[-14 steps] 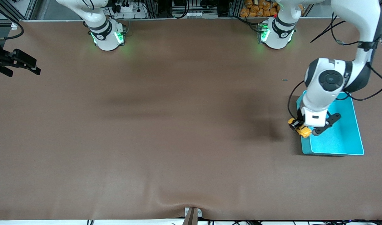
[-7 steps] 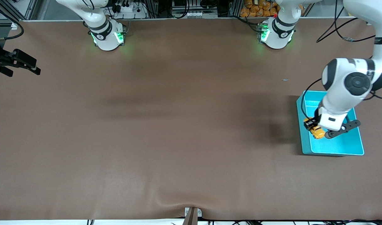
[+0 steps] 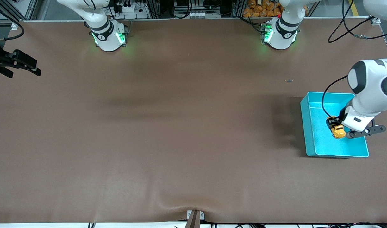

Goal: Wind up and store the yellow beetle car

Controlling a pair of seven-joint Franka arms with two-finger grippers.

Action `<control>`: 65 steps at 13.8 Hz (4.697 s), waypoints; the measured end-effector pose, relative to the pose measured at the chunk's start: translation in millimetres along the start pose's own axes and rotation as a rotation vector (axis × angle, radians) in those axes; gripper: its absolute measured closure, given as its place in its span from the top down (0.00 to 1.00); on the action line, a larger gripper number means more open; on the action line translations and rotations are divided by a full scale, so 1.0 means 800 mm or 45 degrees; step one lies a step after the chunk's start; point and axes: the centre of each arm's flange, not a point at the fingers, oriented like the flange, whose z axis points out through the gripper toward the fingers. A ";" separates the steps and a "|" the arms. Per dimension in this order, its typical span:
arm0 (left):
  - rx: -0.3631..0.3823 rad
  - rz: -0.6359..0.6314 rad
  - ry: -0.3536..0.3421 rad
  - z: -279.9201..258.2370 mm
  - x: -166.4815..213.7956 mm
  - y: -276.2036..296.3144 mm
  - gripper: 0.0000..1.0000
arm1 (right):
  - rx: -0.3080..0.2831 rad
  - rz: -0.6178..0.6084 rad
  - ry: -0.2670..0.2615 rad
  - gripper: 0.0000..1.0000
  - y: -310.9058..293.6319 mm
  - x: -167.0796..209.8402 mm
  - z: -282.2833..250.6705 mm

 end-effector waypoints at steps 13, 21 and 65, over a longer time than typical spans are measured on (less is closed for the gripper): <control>-0.073 0.088 -0.118 0.082 0.006 -0.042 0.47 | -0.001 0.001 -0.002 1.00 0.000 0.000 0.001; -0.098 0.127 -0.131 0.133 0.006 -0.042 0.47 | -0.001 0.001 -0.013 1.00 0.001 -0.001 0.002; 0.025 0.270 -0.003 -0.222 -0.061 0.147 1.00 | -0.022 0.009 -0.014 1.00 0.005 -0.002 0.001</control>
